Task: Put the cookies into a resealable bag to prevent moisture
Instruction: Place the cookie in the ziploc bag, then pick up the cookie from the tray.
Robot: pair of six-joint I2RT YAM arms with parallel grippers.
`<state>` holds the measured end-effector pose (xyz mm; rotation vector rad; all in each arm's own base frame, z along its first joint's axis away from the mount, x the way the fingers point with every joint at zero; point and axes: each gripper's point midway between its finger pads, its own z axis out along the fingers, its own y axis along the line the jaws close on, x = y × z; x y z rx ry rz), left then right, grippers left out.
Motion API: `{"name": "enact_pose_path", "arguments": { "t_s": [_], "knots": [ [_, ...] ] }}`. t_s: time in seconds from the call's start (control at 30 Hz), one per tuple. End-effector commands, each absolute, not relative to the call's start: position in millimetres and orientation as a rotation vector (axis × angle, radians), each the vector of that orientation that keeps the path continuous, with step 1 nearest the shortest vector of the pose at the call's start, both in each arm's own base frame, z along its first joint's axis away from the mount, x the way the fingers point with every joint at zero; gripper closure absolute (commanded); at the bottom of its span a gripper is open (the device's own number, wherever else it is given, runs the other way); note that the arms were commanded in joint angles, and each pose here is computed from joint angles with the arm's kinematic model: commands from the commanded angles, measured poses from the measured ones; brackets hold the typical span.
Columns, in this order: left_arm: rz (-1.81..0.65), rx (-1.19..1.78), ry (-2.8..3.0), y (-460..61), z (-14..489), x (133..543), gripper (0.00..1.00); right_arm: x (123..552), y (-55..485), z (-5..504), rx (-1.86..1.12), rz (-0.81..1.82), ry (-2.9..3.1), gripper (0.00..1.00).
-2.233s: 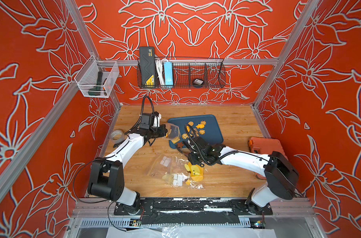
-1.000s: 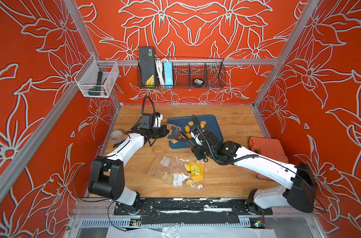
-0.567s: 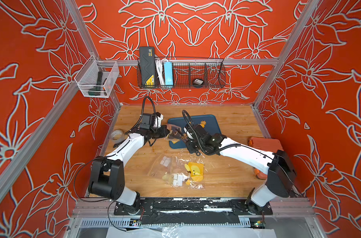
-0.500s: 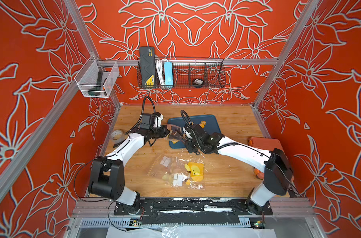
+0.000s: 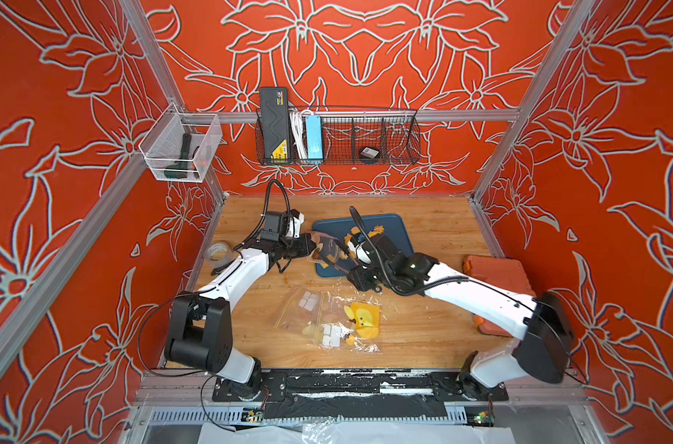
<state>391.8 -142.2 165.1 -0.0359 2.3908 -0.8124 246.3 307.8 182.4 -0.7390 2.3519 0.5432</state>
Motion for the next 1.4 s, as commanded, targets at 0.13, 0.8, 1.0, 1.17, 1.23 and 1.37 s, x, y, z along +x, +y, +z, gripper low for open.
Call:
{"name": "enact_pose_path", "arguments": {
  "t_s": [0.13, 0.8, 1.0, 1.17, 1.23, 1.37],
  "knots": [
    [-0.691, -0.085, 2.34, -121, 175, 398, 1.0, 248, 245, 167, -0.541, 0.382, 2.385, 0.53],
    [-0.683, -0.101, 2.292, -113, 185, 397, 1.0, 304, 285, 107, -0.739, 0.248, 2.509, 0.54],
    [-0.689, -0.098, 2.292, -114, 185, 397, 1.0, 310, 286, 95, -0.749, 0.214, 2.532, 0.54],
    [-0.691, -0.094, 2.291, -114, 185, 397, 1.0, 311, 284, 92, -0.749, 0.202, 2.541, 0.57],
    [-0.692, -0.095, 2.293, -114, 185, 397, 1.0, 310, 284, 94, -0.749, 0.201, 2.538, 0.61],
    [-0.704, -0.091, 2.296, -116, 184, 397, 1.0, 310, 278, 104, -0.733, 0.187, 2.517, 0.64]
  ]
}}
